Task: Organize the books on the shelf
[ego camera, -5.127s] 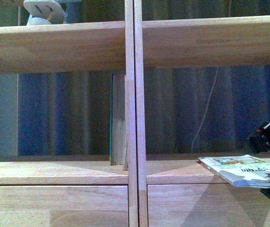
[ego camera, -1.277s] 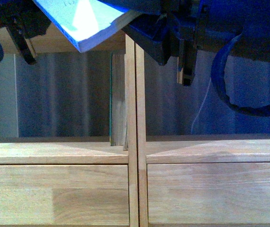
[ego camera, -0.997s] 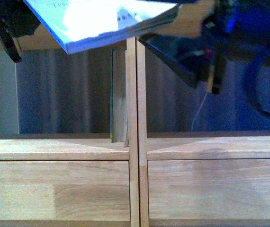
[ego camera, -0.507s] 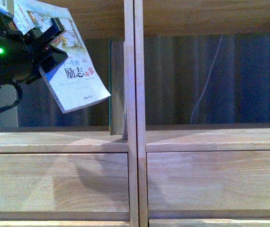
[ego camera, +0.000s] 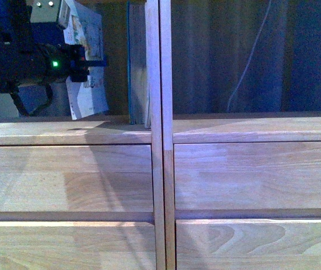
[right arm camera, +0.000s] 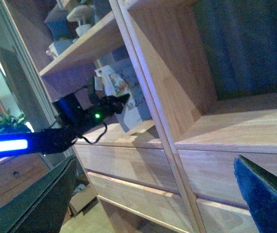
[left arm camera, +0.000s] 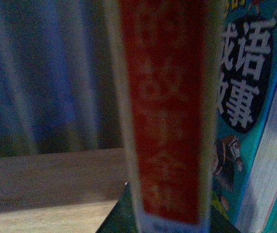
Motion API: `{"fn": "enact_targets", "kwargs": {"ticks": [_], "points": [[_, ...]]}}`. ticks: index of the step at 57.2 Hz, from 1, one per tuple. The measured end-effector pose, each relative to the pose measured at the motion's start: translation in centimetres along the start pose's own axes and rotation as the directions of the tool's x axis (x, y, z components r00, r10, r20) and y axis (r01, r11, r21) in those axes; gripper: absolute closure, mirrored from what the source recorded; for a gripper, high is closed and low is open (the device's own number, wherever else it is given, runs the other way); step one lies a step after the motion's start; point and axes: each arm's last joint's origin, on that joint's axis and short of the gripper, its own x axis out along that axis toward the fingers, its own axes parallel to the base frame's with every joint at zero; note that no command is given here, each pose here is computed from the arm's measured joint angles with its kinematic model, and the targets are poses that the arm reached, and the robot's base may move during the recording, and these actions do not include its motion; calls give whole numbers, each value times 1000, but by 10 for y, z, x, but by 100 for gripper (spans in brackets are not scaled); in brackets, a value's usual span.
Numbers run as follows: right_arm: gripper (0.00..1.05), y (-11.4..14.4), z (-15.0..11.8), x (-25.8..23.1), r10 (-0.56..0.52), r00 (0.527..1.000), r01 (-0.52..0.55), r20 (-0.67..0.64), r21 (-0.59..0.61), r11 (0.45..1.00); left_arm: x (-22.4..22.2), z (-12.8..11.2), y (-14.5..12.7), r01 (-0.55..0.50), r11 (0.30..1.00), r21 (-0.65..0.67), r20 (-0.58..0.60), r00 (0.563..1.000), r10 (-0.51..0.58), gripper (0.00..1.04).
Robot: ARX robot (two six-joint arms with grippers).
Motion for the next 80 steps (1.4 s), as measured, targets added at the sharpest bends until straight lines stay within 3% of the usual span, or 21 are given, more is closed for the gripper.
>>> {"fn": "enact_targets", "kwargs": {"ticks": [18,40,64,80], "points": [[7,4,2,-2,-23,999,23,29,7,1000,28,-8,-13,42,989,141,-20,999,-40,98],[7,4,2,-2,-25,999,25,31,3,1000,46,-9,-15,22,986,168,-24,1000,-18,98],[7,4,2,-2,-25,999,25,31,3,1000,49,-29,-32,53,980,192,-29,998,-48,98],[7,4,2,-2,-25,999,25,31,2,1000,43,-55,-31,63,981,181,-63,997,-52,55]]}}
